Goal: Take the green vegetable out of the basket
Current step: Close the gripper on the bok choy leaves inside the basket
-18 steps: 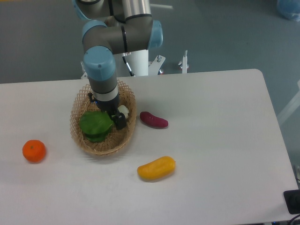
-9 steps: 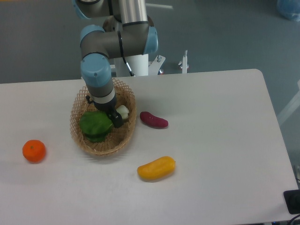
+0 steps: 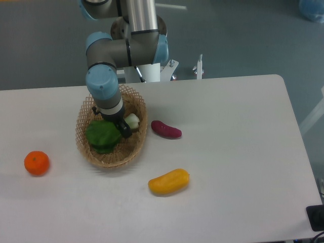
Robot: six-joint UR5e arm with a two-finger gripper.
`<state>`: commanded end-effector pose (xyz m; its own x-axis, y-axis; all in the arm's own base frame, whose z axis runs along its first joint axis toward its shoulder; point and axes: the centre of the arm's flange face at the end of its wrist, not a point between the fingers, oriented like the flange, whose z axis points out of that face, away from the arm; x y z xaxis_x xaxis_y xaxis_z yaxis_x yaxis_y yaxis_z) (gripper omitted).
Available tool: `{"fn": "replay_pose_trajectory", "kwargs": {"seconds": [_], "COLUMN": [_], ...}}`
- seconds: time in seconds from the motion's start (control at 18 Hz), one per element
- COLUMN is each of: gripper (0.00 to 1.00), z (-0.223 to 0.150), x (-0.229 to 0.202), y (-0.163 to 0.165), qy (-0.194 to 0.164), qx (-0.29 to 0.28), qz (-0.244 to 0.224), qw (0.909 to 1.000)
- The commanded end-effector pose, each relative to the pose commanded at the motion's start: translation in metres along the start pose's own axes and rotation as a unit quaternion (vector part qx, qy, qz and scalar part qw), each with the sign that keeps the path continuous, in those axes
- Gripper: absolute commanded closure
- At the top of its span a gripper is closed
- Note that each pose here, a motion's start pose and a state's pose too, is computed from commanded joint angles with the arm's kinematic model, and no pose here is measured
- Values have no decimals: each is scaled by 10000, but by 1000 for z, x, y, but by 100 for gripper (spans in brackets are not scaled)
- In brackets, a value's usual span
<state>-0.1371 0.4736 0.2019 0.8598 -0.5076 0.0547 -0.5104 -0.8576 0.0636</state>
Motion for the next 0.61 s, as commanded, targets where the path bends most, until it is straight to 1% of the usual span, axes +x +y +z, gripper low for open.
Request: {"fn": "replay_pose_trajectory", "kwargs": {"seconds": [0.11,0.17,0.28,0.33,0.61], "gripper": [61,64,67,67,67], "z": [-2,-6,-17,-19,-49], "x": [0,-1,-5,-6,-17], "y": [0,0,-1,-1,-3], "qy": [-27,-70,-157,-156,-420], "qx": [14,46,127,145,268], "qz": [-1,-18,-13,-21,-75], "qw": [10000,10000,9998,9998,9987]}}
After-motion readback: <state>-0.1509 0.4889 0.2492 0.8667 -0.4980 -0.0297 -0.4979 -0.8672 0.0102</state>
